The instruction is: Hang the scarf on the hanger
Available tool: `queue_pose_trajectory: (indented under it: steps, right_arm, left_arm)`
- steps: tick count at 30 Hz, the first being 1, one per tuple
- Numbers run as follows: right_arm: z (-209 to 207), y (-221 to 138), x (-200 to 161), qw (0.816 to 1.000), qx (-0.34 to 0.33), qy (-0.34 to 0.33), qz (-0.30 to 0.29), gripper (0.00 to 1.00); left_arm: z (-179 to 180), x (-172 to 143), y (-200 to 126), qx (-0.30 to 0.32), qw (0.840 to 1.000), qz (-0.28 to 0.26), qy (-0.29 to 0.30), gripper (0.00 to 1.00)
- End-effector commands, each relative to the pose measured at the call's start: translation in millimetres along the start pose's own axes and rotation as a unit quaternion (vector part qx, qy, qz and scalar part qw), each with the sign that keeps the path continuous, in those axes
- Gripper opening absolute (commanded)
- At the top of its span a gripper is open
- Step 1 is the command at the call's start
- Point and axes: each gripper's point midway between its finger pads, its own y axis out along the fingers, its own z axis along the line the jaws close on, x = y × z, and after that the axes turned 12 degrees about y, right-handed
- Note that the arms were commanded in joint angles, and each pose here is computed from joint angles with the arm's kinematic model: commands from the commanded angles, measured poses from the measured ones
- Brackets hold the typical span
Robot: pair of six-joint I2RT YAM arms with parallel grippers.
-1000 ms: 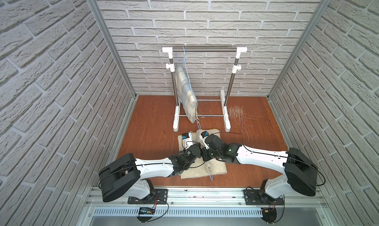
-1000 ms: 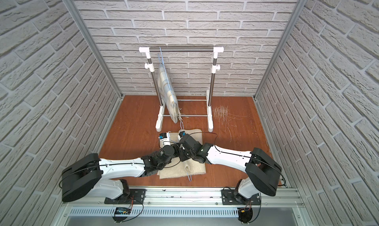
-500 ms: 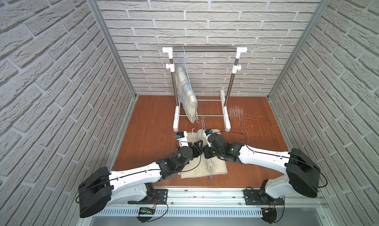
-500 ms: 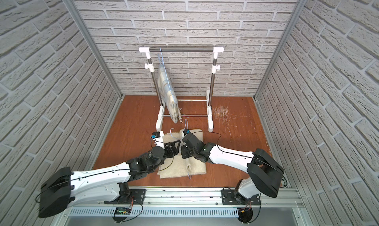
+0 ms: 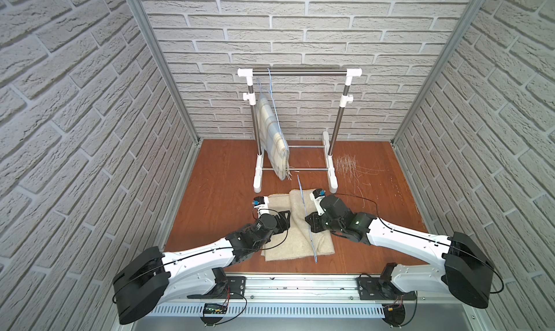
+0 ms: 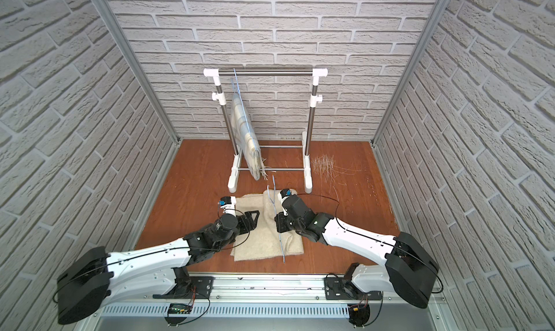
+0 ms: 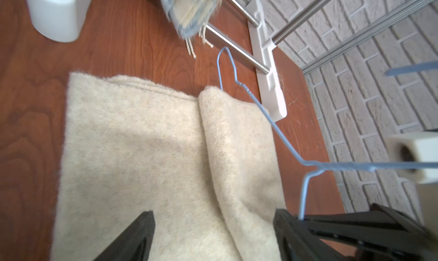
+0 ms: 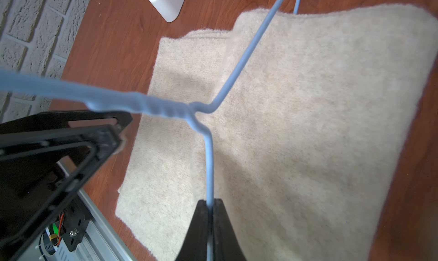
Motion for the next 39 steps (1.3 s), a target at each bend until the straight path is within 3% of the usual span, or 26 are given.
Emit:
queue_pose_trajectory:
  steps: [1, 6, 12, 21, 25, 31, 39]
  right_arm:
    - [-11, -5, -4, 1.000, -0.011, 0.002, 0.003, 0.03]
    - [-15, -8, -4, 1.000, -0.014, 0.004, 0.000, 0.03]
    - [-20, -11, 0, 1.000, -0.018, 0.007, -0.004, 0.03]
    - [-25, -14, 2, 1.000, -0.019, 0.011, -0.006, 0.03]
    - [-26, -14, 3, 1.000, -0.021, 0.011, -0.006, 0.03]
    - [-28, -15, 5, 1.000, -0.023, 0.011, -0.009, 0.03]
    - [-31, -17, 8, 1.000, -0.023, 0.012, -0.010, 0.03]
  left_arm:
    - [-40, 24, 13, -0.070, 0.997, -0.023, -0.016, 0.86]
    - [-53, 29, 28, -0.085, 0.996, -0.019, -0.024, 0.86]
    - [-65, 15, 47, -0.109, 0.991, 0.009, -0.071, 0.82]
    - [-45, 15, 29, -0.049, 0.996, 0.023, -0.070, 0.78]
    - [-47, 14, 25, -0.050, 0.995, 0.037, -0.074, 0.78]
    - [-73, -3, 43, -0.079, 0.991, 0.081, -0.073, 0.78]
    - [-53, -17, 40, -0.044, 0.989, 0.100, -0.100, 0.72]
